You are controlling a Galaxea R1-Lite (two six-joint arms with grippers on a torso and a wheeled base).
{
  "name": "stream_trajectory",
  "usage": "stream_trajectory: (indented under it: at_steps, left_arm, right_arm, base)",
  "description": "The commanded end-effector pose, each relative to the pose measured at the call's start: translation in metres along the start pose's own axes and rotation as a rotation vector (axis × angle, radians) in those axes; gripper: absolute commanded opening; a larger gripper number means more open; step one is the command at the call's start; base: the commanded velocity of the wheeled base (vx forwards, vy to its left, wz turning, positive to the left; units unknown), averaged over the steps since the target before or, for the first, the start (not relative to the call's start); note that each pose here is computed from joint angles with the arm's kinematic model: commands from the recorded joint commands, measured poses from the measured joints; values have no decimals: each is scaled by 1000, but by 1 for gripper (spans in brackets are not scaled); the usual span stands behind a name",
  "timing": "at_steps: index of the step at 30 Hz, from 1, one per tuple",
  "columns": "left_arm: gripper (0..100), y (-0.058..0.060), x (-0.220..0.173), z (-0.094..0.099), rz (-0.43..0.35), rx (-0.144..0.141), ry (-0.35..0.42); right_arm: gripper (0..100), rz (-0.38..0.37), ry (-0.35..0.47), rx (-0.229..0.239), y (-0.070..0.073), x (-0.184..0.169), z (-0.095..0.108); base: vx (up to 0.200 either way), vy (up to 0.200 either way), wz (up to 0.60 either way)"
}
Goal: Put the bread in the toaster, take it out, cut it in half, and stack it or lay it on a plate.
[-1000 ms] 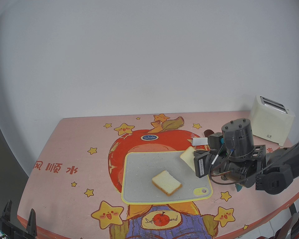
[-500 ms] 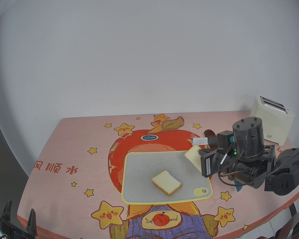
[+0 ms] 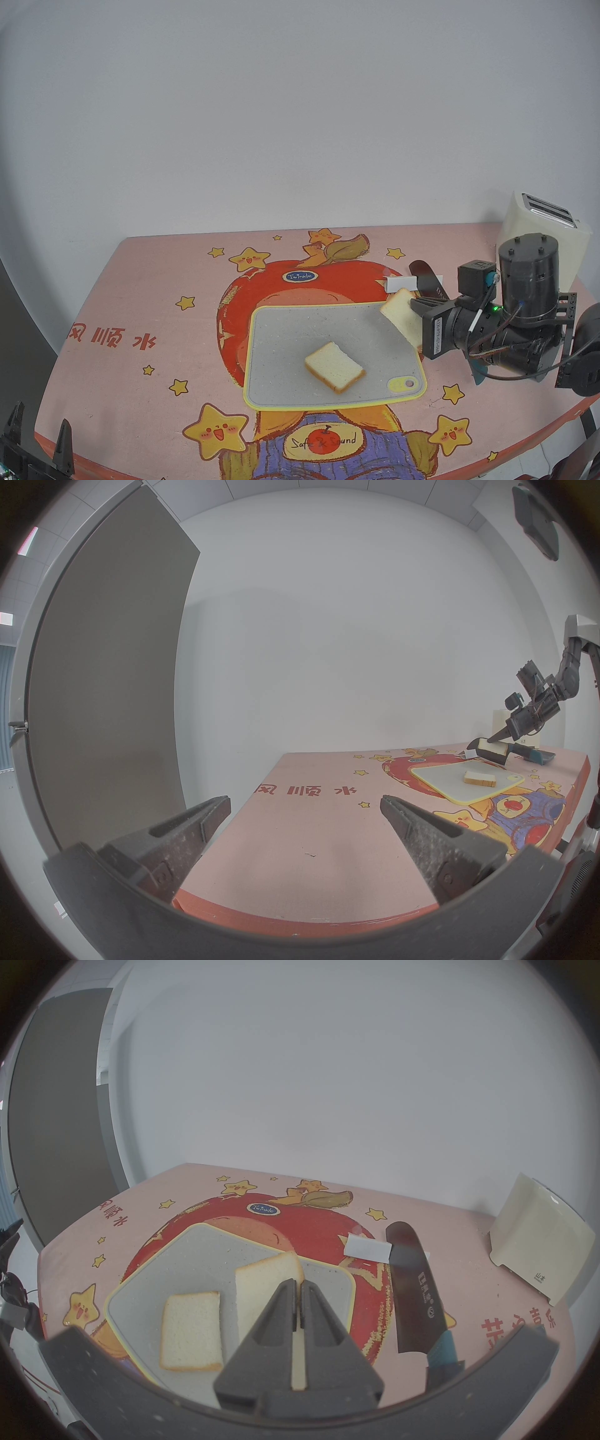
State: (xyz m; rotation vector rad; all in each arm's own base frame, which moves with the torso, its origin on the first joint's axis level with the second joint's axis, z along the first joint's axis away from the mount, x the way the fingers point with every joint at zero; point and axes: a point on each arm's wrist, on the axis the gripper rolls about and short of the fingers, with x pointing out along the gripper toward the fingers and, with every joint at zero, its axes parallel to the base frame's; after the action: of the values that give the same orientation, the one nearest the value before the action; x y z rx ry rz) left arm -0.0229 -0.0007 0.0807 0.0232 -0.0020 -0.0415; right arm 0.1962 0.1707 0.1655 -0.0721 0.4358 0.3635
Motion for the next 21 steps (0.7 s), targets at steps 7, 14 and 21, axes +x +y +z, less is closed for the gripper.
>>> stream_trajectory:
  at_steps: [7, 14, 21]
  left_arm:
    - [100, 0, 1, -4, 0, -1, 17]
    - [100, 0, 1, -5, -2, 4, 18]
    - [100, 0, 1, -5, -3, 1, 17]
  right_arm:
    - [0, 20, -24, 13, -11, -27, -6]
    - [0, 125, -78, 15, 2, -59, -4]
    - [0, 106, -59, 27, 2, -54, -11]
  base:
    - [0, 0, 0]
    - [0, 0, 0]
    - [0, 0, 0]
